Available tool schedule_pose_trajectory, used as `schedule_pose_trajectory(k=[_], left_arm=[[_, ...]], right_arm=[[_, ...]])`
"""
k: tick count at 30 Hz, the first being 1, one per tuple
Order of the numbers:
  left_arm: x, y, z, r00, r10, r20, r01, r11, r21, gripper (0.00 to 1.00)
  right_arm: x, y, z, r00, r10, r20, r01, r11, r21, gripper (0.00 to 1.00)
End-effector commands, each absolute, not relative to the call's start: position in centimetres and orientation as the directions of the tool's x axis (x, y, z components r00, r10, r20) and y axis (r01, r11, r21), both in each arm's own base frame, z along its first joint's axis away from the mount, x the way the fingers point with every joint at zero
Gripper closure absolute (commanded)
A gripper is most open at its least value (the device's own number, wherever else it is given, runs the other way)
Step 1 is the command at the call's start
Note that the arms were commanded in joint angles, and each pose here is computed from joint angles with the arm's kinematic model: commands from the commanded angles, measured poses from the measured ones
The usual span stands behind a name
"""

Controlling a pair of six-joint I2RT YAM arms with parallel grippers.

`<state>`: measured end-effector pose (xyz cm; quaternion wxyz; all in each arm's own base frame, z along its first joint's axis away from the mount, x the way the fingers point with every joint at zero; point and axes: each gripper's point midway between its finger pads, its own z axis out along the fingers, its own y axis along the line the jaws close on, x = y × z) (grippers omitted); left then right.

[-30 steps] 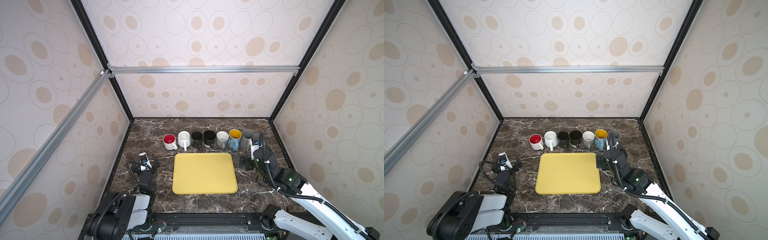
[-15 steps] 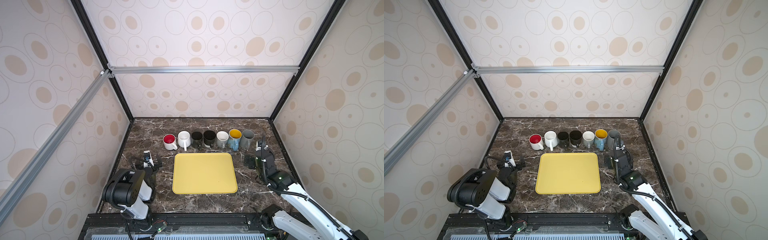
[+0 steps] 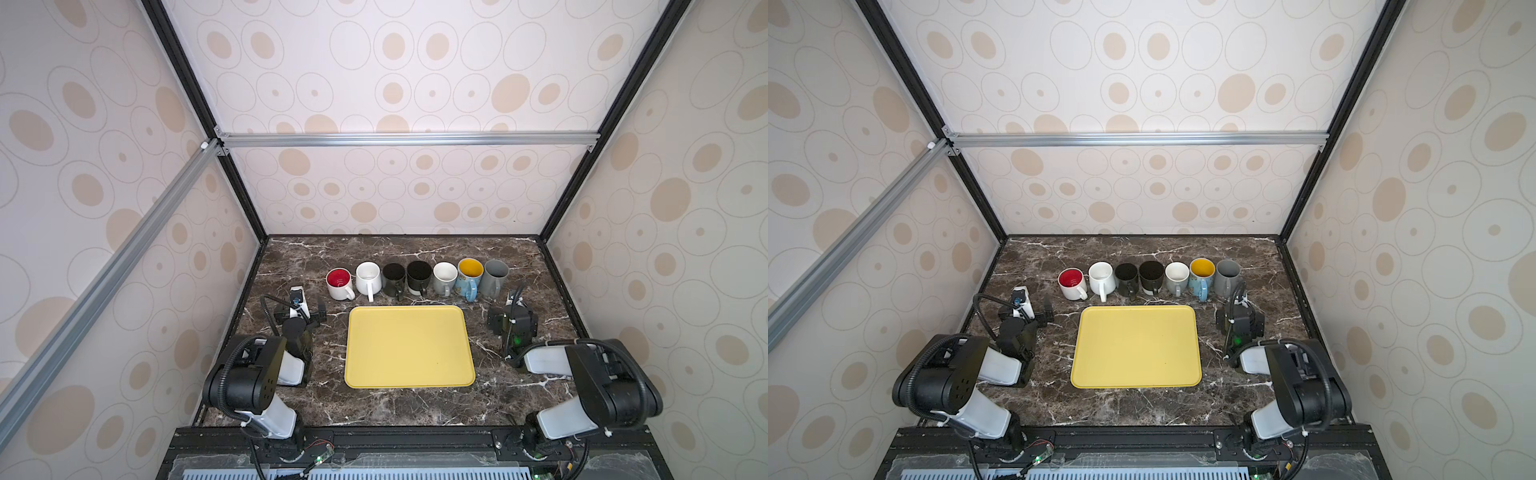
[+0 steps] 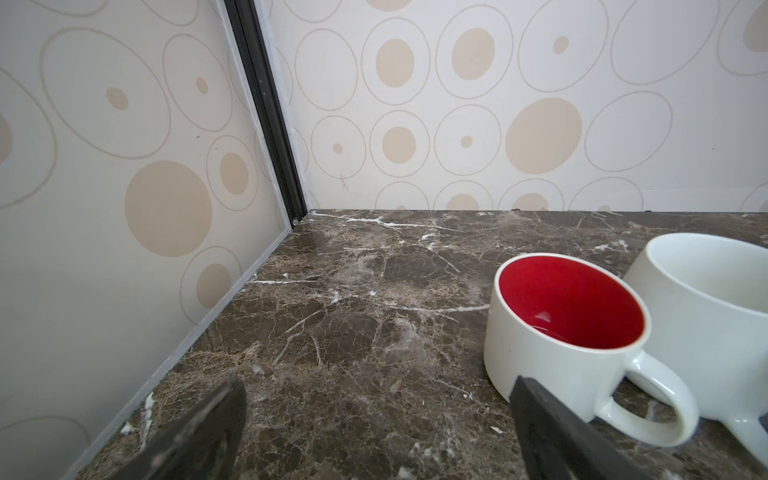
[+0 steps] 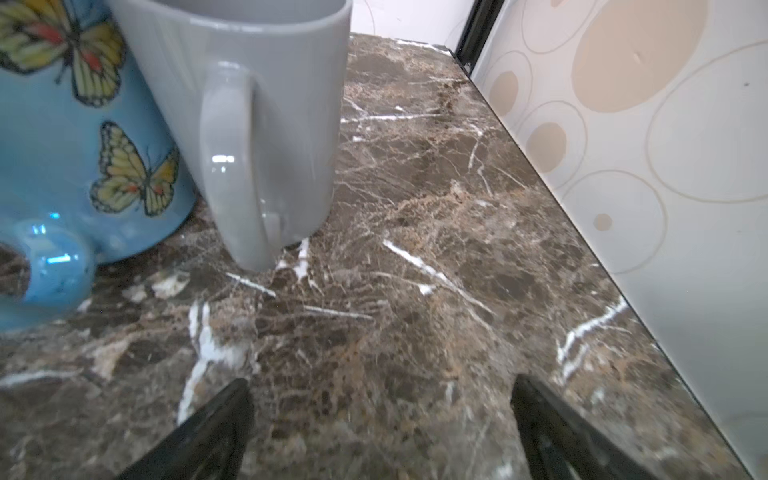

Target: Turn the mug right side up

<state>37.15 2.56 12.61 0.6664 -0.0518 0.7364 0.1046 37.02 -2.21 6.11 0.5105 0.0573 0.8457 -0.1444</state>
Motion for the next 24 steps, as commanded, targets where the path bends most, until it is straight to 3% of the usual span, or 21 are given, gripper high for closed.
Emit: schedule_pose_trajectory(k=[1,24], left_arm=[[37.31,2.76,13.09,-0.092,0.053,-0.994,-0.219,0.973,0.072,0.0],[37.41,2.31,13.1,-0.09,0.06,-0.994,-0.18,0.981,0.076,0.0]], right_arm=[[39.24,-0.49,8.7,-0.398,-0.039,-0.916,0.135,0.986,-0.101,0.0],[39.54,-0.83,8.72,-0.389,-0.027,-0.921,0.131,0.988,-0.084,0.0]])
